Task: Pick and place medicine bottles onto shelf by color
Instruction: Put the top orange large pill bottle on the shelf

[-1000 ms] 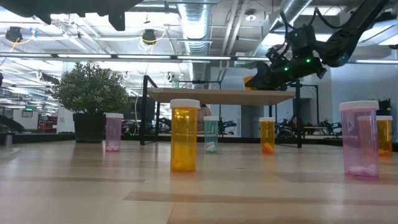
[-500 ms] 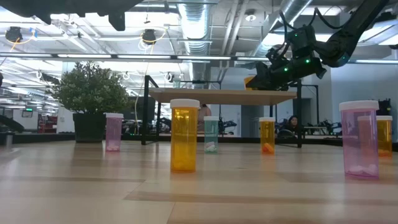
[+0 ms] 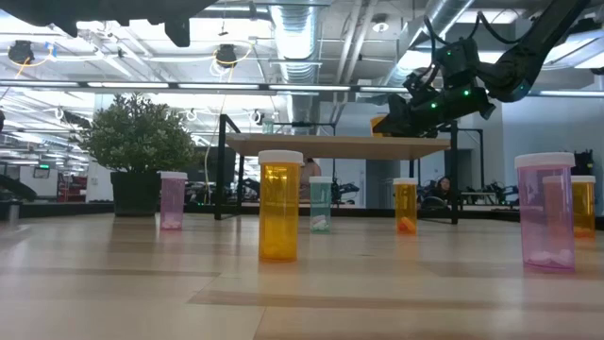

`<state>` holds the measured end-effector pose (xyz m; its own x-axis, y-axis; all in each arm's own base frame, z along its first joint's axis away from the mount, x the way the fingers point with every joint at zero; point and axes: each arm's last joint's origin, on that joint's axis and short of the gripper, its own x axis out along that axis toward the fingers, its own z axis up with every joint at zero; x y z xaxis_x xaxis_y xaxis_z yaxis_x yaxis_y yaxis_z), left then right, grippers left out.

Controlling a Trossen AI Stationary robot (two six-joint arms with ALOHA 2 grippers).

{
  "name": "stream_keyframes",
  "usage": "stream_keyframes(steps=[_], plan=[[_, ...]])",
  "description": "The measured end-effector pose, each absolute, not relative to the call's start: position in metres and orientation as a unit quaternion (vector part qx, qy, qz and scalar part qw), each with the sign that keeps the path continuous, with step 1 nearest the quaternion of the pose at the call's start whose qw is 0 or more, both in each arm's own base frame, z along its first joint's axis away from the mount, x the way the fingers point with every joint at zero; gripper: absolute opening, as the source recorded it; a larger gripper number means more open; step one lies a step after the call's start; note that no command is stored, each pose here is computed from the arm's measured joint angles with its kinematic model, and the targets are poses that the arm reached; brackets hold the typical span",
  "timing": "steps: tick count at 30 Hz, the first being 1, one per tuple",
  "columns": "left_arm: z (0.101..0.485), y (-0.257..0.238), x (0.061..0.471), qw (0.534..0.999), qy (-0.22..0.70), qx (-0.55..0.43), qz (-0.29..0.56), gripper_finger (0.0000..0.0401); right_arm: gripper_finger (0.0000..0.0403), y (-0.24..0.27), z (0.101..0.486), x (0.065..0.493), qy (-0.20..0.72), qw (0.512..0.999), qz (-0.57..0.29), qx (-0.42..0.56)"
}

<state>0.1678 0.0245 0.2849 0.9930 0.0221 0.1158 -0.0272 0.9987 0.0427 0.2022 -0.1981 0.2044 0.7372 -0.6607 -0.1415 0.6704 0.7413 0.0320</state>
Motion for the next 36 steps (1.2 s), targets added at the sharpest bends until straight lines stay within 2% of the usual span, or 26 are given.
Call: stream_keyframes(steps=[36], plan=[[0.2849, 0.0245, 0.1678, 0.998, -0.058, 0.020, 0.012, 0.0000, 0.0230, -0.1905, 0.2002, 0.2081, 0.082, 0.945, -0.315, 0.040]])
